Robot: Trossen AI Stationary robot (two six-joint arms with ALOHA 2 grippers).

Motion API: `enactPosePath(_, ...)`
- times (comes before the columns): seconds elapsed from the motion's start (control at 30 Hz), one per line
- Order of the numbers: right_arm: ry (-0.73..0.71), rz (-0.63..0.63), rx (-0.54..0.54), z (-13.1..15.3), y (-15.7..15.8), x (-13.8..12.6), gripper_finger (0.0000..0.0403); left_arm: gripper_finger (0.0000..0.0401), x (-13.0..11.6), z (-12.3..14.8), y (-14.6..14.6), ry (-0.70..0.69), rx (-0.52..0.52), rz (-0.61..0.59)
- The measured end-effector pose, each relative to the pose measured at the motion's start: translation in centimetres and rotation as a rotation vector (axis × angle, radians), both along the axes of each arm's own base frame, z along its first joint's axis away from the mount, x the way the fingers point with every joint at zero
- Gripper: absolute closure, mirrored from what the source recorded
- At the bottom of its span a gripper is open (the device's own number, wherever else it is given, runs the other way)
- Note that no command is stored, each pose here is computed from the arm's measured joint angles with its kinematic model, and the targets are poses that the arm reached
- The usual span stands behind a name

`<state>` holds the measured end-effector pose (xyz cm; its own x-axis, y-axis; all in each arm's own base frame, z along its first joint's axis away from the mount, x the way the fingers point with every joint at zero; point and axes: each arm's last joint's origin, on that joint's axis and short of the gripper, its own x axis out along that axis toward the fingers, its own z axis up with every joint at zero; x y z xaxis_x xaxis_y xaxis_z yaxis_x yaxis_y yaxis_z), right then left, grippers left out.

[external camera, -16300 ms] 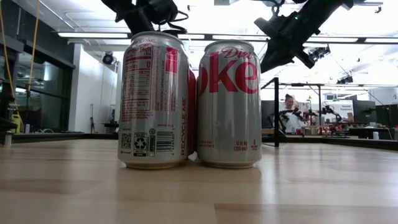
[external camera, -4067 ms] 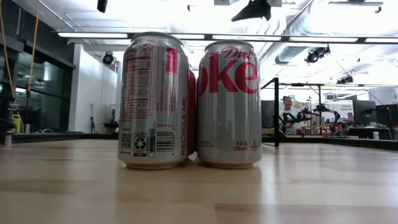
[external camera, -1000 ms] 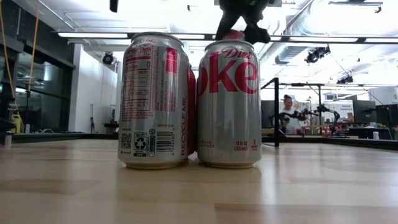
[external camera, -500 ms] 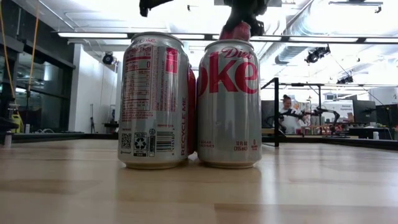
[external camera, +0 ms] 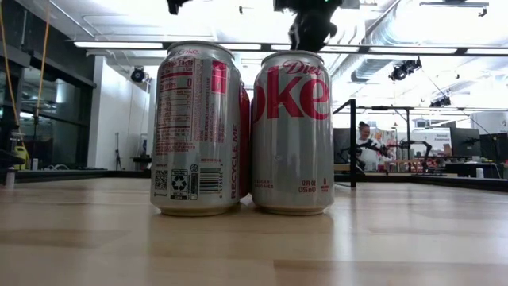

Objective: Place canned beverage on shelf
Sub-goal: Put the top orange soda can on the shelf

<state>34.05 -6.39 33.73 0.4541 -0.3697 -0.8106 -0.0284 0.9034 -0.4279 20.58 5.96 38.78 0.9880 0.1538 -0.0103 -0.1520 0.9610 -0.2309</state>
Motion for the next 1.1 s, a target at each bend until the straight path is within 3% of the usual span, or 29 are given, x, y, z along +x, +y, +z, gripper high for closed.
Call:
enactPosePath(0.2,0.062,-0.048,0.140,-3.6,-1.7,2.0,0.0120,0.0097,-3.0,1.9,-0.8,-0.102,0.028,0.027)
enactPosePath(0.4,0.026,-0.193,0.247,-4.4,-4.1,1.9,0.0120,0.0097,-4.6,2.8,-1.2,-0.156,0.040,0.070)
enactPosePath(0.67,-0.086,-0.523,0.532,-4.5,-8.5,0.2,0.0120,0.0097,-4.6,2.7,-1.2,-0.154,0.040,0.072)
enactPosePath(0.83,-0.080,-0.644,0.554,-4.7,-9.9,-0.7,0.0120,0.0097,-4.2,2.5,-1.1,-0.140,0.036,0.072)
enactPosePath(1.1,-0.046,-0.733,0.588,-6.0,-10.5,-0.6,0.0120,0.0097,-4.1,2.5,-1.1,-0.138,0.036,0.071)
